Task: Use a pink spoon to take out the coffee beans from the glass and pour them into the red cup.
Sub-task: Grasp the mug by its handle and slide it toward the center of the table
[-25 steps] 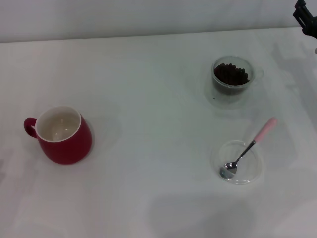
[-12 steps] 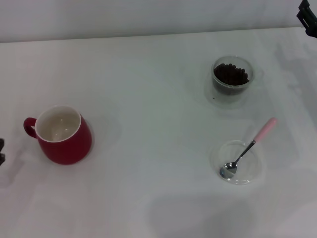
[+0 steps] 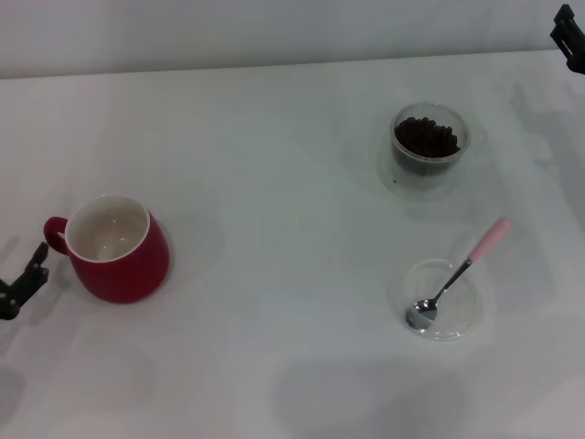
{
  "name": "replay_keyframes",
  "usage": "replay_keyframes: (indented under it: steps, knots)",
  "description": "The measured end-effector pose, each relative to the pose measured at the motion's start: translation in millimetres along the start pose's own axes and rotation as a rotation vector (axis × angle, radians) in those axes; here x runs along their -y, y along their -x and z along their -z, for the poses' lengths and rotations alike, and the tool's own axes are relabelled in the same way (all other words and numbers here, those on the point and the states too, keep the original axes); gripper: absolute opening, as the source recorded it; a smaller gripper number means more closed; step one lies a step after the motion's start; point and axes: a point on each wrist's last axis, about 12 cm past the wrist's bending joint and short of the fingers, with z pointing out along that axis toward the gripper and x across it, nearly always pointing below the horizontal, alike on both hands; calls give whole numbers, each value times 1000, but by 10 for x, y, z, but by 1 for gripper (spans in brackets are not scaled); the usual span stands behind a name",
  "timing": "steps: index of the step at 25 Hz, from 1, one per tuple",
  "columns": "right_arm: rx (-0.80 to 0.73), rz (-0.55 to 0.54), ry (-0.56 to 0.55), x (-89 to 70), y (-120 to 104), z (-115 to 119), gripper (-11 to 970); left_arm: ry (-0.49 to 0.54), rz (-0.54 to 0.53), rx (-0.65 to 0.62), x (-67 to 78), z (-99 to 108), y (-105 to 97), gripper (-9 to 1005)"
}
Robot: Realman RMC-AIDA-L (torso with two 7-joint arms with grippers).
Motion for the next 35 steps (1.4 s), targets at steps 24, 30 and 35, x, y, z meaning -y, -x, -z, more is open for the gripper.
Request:
replay_keyframes:
  steps: [24, 30, 35]
  knots:
    - [4, 20, 15, -79, 32, -79, 832, -31, -8, -44, 23, -274, 37, 858]
    - [4, 20, 14, -77, 28, -72, 831, -40, 19, -25, 77, -331, 77, 859]
    - [3, 20, 11, -68, 22, -61, 831, -44, 30, -28, 111, -349, 80, 858]
